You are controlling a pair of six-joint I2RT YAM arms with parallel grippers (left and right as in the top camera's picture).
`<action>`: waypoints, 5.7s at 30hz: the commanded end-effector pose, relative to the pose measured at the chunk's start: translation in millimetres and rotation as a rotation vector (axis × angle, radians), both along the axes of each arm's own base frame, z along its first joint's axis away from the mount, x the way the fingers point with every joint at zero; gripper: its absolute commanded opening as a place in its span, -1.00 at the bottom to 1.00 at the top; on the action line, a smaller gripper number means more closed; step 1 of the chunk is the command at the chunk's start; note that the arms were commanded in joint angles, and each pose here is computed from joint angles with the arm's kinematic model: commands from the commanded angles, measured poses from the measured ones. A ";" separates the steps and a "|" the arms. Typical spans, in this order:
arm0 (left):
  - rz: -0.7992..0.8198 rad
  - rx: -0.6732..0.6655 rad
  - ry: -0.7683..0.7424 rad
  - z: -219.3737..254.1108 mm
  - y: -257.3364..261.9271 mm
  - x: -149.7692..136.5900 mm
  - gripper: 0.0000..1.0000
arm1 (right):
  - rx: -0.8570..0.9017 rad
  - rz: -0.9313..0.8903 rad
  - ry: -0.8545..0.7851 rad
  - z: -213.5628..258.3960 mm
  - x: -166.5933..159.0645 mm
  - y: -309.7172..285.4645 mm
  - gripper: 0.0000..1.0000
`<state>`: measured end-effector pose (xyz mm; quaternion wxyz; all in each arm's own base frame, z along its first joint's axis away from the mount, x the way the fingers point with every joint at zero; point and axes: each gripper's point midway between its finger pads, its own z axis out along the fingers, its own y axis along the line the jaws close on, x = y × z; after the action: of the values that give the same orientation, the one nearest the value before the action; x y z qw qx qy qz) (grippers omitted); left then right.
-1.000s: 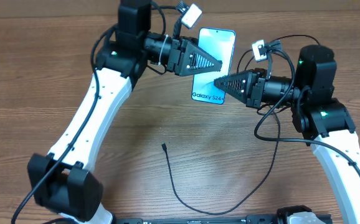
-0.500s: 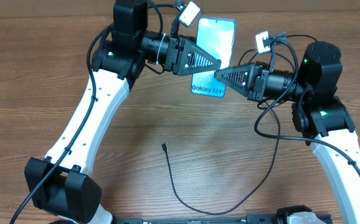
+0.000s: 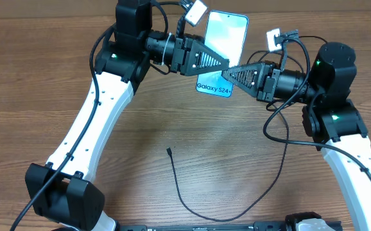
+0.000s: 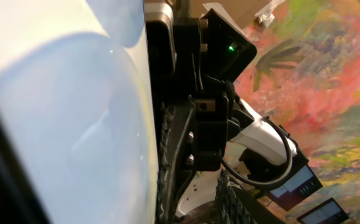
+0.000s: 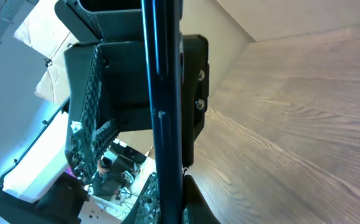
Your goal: Plug charger to phone and switch on socket
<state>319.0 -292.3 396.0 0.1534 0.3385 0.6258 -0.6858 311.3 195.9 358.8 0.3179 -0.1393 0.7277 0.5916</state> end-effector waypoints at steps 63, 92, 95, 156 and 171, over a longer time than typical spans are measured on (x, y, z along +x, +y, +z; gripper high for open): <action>-0.068 -0.043 -0.094 30.4 4.6 -24.1 -0.83 | 0.003 -0.011 -0.039 2.2 5.9 -2.4 -0.93; 0.334 0.514 0.643 -188.0 38.4 39.2 -0.91 | -0.458 -0.362 0.376 -132.9 6.0 -58.7 1.00; 0.290 0.595 0.756 -208.9 40.6 19.3 -0.92 | -0.683 -0.558 0.467 -167.4 2.5 -103.1 1.00; -0.165 0.614 1.415 -167.7 -34.3 -91.6 -0.92 | -0.968 -0.737 0.558 -193.7 -19.3 -158.7 1.00; -0.152 0.622 1.380 -173.3 -37.0 -86.9 -0.92 | -0.968 -0.737 0.558 -193.7 -19.3 -158.7 1.00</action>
<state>230.9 -328.6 218.0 -0.4151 -0.0907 0.7284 -0.5374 290.6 39.8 164.1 0.1962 0.1510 0.9663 0.0710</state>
